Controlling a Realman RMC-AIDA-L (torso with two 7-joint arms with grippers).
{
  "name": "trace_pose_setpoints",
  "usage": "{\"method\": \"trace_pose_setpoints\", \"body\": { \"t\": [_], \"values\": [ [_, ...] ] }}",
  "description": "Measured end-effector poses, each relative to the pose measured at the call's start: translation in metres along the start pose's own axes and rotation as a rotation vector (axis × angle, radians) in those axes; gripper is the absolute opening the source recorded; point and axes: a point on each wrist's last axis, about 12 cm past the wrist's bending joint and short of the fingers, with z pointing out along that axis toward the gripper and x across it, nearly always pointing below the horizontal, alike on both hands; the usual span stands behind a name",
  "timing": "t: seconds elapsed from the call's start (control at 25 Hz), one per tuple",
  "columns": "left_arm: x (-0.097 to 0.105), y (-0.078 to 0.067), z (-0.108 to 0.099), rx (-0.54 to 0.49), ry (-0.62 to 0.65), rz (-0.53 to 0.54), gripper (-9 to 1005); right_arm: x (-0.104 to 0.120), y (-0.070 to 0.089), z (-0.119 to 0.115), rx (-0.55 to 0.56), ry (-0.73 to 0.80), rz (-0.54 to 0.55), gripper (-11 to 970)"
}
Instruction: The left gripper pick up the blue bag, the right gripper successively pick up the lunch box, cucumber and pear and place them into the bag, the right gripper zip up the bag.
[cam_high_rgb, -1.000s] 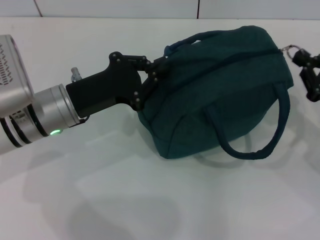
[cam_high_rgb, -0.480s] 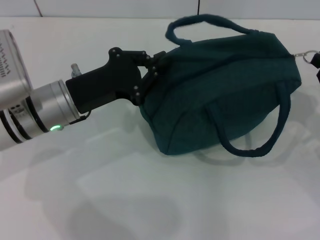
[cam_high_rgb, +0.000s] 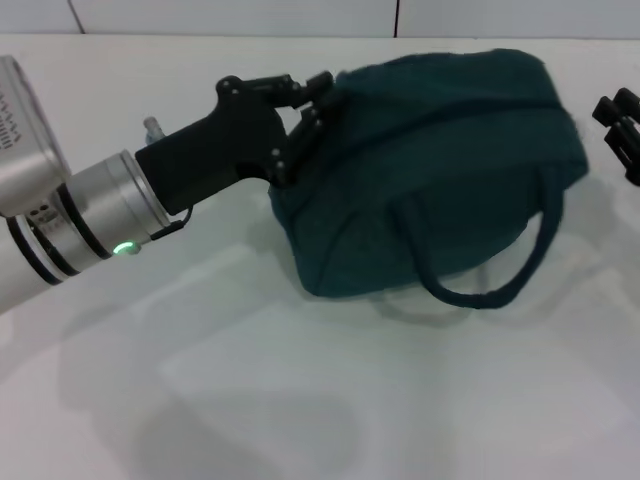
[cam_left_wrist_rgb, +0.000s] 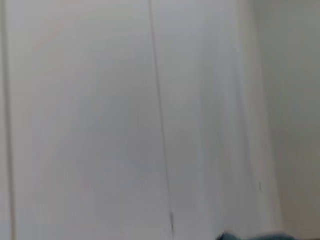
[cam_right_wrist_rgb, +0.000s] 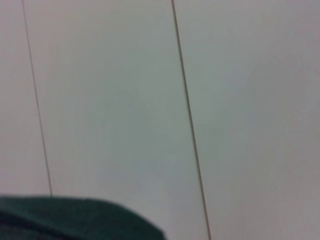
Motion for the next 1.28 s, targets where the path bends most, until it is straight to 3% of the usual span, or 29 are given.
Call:
{"method": "trace_pose_setpoints", "body": {
  "t": [0.12,0.32,0.44,0.56,0.6,0.8,1.0,1.28],
  "values": [
    [-0.001,0.003,-0.005,-0.061,-0.035,-0.009,104,-0.002,-0.001,0.000,0.004,-0.015,0.003,159],
    [-0.001,0.002,-0.013,-0.101,-0.073,-0.024,286,-0.012,0.003,0.000,-0.047,-0.079,-0.002,384],
    [-0.006,-0.004,-0.016,-0.042,-0.107,-0.008,407,-0.023,0.009,-0.004,-0.127,-0.152,-0.014,452],
    [-0.014,-0.014,-0.015,0.109,-0.121,0.044,527,-0.034,0.020,-0.004,-0.292,-0.176,-0.022,521],
    [-0.017,-0.021,-0.016,0.190,-0.121,0.068,566,-0.037,0.024,-0.003,-0.355,-0.165,-0.018,520],
    [-0.016,-0.027,-0.023,0.239,-0.112,0.083,733,-0.054,0.036,-0.006,-0.639,-0.099,0.009,517],
    [-0.020,-0.027,-0.029,0.287,-0.081,0.129,786,-0.056,0.037,-0.012,-0.711,-0.069,0.023,518],
    [-0.020,-0.025,-0.033,0.244,-0.088,0.130,840,-0.044,0.044,-0.007,-0.702,-0.026,0.034,520]
  ]
}}
